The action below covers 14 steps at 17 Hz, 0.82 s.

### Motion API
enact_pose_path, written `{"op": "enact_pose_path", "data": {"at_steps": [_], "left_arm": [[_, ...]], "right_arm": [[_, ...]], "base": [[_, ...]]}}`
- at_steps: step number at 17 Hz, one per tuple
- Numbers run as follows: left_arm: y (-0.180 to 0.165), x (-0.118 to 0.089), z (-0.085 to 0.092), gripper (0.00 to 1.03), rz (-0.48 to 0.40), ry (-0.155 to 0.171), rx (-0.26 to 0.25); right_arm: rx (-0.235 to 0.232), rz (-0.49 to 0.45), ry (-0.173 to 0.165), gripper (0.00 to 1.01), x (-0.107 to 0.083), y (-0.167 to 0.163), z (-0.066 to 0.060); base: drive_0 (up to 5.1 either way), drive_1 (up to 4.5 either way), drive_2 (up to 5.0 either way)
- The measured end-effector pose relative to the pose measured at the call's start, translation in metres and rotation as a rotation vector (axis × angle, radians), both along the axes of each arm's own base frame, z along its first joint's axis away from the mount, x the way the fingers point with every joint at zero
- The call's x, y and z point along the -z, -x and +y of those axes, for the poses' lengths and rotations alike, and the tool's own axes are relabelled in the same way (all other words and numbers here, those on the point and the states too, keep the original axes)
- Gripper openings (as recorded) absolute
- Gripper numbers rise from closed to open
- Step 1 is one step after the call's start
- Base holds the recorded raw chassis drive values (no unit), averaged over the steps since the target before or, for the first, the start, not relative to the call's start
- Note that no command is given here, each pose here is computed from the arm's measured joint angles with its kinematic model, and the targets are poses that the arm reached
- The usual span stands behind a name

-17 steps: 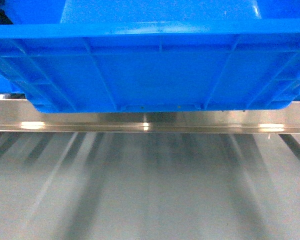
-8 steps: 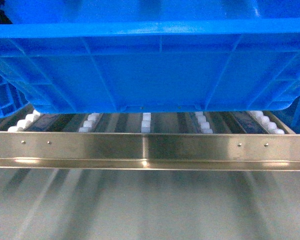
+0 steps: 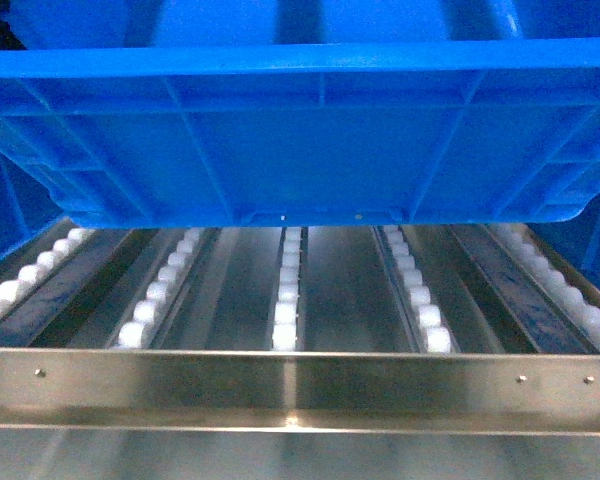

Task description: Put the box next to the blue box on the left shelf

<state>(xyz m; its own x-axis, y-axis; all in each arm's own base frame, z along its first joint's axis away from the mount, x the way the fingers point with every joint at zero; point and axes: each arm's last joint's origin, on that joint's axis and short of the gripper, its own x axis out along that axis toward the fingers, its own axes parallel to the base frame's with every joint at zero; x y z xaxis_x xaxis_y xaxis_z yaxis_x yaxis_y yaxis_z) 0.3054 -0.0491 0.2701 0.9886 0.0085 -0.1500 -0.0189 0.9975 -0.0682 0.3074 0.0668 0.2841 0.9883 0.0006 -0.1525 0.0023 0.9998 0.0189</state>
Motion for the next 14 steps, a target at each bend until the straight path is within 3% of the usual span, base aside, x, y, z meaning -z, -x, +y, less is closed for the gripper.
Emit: {"op": "enact_pose_path", "data": {"at_steps": [3, 14], "left_arm": [[0.0001, -0.0007, 0.0000, 0.08, -0.006, 0.001, 0.000], [-0.0004, 0.0007, -0.0001, 0.08, 0.002, 0.000, 0.000]], "right_arm": [[0.000, -0.003, -0.001, 0.09, -0.0003, 0.0000, 0.0000], [0.000, 0.003, 0.001, 0.09, 0.0007, -0.0003, 0.0002]], "base": [[0.0, 4.34, -4.2], [0.0, 0.00, 0.0]]}}
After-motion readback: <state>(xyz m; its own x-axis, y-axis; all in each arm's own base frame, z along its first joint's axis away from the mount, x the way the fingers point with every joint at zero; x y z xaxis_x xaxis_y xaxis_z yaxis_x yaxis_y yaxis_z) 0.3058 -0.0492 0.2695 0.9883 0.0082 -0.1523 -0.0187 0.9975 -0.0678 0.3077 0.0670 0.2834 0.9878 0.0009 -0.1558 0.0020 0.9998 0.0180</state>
